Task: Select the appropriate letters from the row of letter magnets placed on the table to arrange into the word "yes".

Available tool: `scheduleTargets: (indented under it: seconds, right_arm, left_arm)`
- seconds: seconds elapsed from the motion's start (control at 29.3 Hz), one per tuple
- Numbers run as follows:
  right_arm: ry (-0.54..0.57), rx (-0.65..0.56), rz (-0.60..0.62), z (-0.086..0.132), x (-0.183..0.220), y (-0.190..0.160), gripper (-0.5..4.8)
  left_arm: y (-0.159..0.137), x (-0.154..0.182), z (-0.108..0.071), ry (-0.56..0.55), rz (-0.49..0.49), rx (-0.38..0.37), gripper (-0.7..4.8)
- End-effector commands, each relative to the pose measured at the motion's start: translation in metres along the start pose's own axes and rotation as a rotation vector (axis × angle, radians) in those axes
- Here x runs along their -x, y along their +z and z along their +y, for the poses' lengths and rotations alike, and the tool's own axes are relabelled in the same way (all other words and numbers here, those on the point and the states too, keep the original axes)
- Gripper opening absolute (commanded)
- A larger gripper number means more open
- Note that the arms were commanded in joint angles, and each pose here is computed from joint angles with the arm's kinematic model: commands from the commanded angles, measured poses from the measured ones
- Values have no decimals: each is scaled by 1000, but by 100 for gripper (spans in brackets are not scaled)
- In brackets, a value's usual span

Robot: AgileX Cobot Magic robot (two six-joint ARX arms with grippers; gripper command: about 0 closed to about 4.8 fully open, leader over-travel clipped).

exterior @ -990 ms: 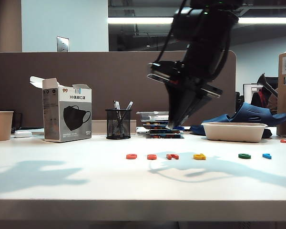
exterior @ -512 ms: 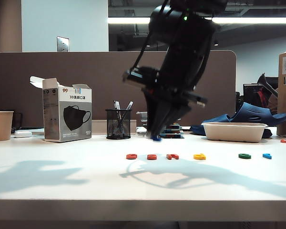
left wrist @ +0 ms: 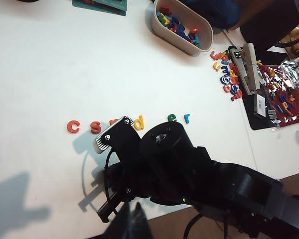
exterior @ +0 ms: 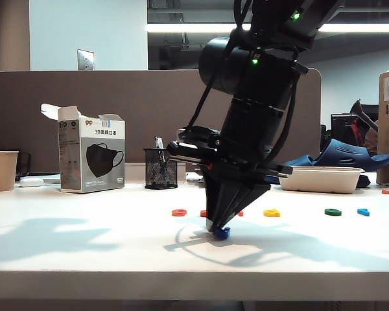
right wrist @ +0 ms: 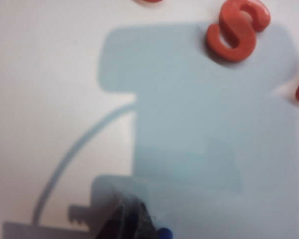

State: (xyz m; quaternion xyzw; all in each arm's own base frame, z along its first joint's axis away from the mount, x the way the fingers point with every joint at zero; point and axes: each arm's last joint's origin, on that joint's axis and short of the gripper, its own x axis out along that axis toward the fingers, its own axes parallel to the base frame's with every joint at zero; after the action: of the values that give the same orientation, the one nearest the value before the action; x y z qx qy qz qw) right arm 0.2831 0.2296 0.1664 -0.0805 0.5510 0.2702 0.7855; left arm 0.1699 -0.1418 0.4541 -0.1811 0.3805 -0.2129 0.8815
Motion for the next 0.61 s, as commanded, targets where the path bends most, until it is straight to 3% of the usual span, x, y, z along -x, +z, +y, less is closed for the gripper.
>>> scheduleTargets:
  seconds: [0.03, 0.61]
  right_arm:
    - [0, -18, -22, 1, 2, 2, -2]
    - [-13, -53, -27, 0, 1, 1, -1]
  left_arm:
    - [1, 2, -1, -8, -17, -8, -5]
    - [1, 2, -1, -9, -17, -8, -5]
